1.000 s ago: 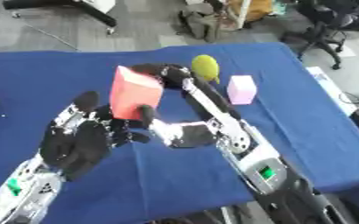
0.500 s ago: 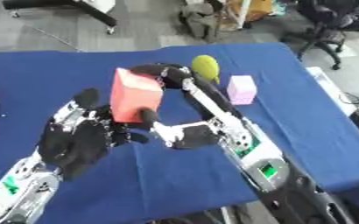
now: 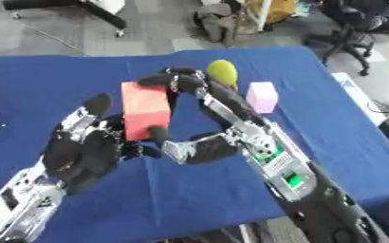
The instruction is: Pick up the objects with one hand, pass them to the other hand, and then place them into the box on the other side of the table.
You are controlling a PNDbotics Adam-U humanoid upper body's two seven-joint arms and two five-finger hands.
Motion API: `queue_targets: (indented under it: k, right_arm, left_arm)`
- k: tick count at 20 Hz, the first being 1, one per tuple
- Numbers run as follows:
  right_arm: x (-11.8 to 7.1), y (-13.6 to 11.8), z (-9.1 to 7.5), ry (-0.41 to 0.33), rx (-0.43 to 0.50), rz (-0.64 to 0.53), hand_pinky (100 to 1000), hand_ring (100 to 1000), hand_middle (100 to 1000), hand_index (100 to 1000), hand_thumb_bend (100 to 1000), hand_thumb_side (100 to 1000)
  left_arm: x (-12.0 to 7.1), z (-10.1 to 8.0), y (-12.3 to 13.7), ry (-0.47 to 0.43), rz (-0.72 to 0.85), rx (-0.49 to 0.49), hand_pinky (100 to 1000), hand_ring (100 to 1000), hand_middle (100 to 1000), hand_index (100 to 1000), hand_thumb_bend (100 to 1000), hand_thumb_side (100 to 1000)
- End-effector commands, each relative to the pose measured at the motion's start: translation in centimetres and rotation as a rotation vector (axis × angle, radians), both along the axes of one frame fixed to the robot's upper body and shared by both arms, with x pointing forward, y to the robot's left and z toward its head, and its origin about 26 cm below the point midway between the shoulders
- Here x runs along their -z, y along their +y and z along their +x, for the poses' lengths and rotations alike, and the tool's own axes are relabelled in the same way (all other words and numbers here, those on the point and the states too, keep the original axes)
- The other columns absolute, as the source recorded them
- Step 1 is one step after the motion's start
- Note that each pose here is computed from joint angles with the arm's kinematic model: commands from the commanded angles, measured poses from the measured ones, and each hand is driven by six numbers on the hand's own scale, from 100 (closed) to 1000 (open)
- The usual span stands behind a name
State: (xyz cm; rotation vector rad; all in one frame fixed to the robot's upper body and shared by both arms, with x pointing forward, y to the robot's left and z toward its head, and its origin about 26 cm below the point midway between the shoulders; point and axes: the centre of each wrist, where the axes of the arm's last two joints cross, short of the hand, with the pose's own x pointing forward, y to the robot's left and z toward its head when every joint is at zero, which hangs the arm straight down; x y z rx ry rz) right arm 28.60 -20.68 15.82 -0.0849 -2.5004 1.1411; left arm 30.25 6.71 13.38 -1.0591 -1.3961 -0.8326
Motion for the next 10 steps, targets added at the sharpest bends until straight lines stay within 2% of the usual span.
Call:
queue_targets:
  k: [1,6,10]
  right_arm:
    - [-0.92,-0.34,0.01,-0.053,0.014,-0.052,401,416,250,586,100,233]
    - [-1.21,-0.32,0.12,-0.079,0.045,-0.092,389,415,252,582,100,185]
    - [-1.26,-0.29,0.14,-0.091,0.072,-0.112,381,412,253,580,100,180]
  left_arm:
    - [-1.57,-0.59,-0.66,-0.047,-0.013,0.050,785,803,733,827,389,882]
    - [-1.95,-0.80,-0.90,-0.059,-0.001,0.071,784,793,719,827,381,882]
    - [-2.21,-0.95,-1.09,-0.063,0.002,0.080,776,779,698,824,372,874]
